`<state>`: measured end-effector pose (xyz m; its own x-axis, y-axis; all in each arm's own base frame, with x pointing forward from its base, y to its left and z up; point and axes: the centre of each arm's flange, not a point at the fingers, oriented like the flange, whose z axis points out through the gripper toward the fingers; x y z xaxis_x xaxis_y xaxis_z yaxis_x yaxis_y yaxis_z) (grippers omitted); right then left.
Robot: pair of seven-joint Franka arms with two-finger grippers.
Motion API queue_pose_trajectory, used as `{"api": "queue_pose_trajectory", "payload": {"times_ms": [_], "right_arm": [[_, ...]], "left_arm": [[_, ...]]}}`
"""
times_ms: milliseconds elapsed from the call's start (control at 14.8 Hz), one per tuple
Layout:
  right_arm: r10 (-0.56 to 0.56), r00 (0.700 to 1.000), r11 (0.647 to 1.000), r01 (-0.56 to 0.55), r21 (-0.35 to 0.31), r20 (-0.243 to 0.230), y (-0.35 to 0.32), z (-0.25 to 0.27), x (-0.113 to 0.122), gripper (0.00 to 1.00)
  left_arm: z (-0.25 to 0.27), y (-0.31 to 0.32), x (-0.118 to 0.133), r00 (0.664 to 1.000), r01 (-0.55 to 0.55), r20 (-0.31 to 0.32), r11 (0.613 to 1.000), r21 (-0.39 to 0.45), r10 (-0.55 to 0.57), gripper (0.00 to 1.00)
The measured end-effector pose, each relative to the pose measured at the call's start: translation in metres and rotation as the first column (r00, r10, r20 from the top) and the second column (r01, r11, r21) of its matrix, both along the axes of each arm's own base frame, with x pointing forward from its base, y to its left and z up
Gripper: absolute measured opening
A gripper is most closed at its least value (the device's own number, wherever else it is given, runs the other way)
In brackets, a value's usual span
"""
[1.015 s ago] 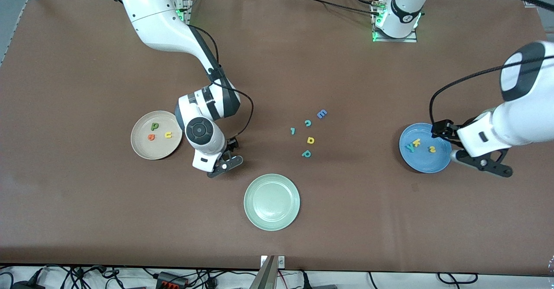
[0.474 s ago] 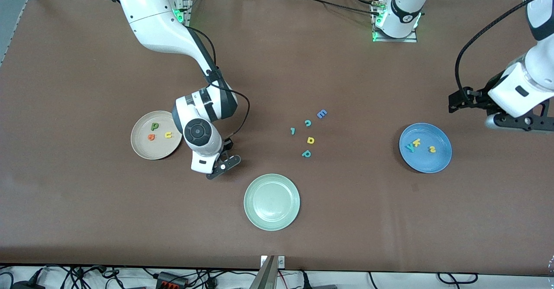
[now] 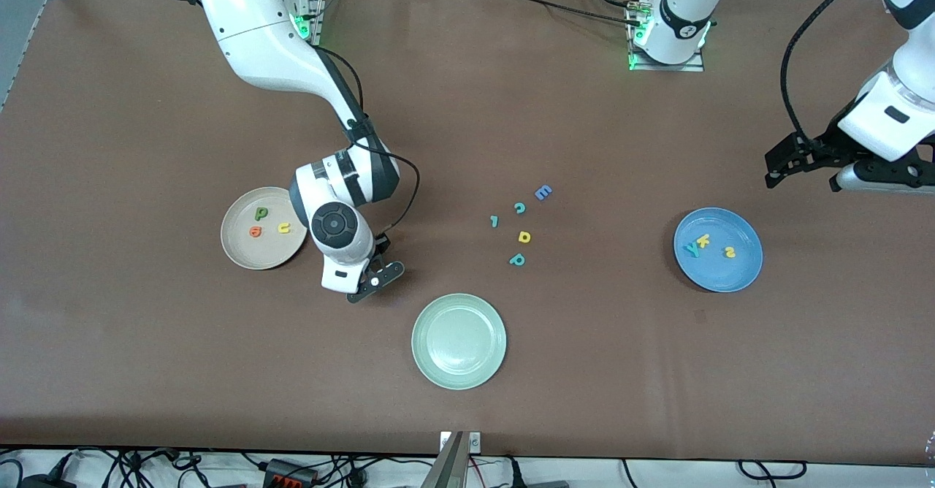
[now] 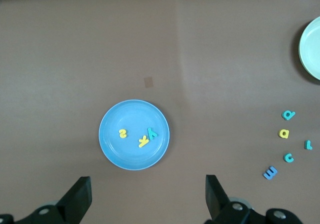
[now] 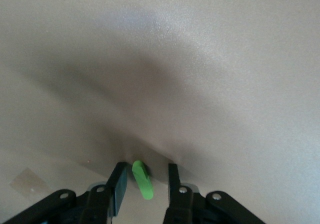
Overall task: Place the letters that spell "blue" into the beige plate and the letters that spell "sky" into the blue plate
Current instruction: 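Grasp the green stick with the right gripper while the left gripper withdraws, then place the green stick on the white plate with the right gripper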
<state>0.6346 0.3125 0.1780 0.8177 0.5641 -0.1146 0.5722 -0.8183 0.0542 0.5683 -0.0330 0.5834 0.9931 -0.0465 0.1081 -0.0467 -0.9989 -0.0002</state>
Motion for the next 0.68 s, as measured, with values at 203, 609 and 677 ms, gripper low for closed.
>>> {"api": "queue_pose_trajectory", "payload": {"times_ms": [203,609,677], "right_arm": [[0.001,1.0,1.0,-0.001,0.001,-0.003,0.0013,0.0002,-0.0008,0.26],[-0.007,1.0,1.0,0.007,-0.003,-0.008,-0.0001,0.0014,-0.0008,0.1],[-0.018,1.0,1.0,0.017,-0.009,-0.019,-0.0037,0.0028,-0.0004,0.1]], "left_arm": [[0.0035,-0.0025,-0.0083,0.999,0.005,-0.047,1.0,0.003,-0.005,1.0],[0.0053,-0.0037,-0.011,0.997,0.008,-0.071,1.0,0.005,-0.007,1.0],[0.0055,-0.0049,-0.0111,0.997,0.01,-0.072,1.0,0.005,-0.009,1.0]]}}
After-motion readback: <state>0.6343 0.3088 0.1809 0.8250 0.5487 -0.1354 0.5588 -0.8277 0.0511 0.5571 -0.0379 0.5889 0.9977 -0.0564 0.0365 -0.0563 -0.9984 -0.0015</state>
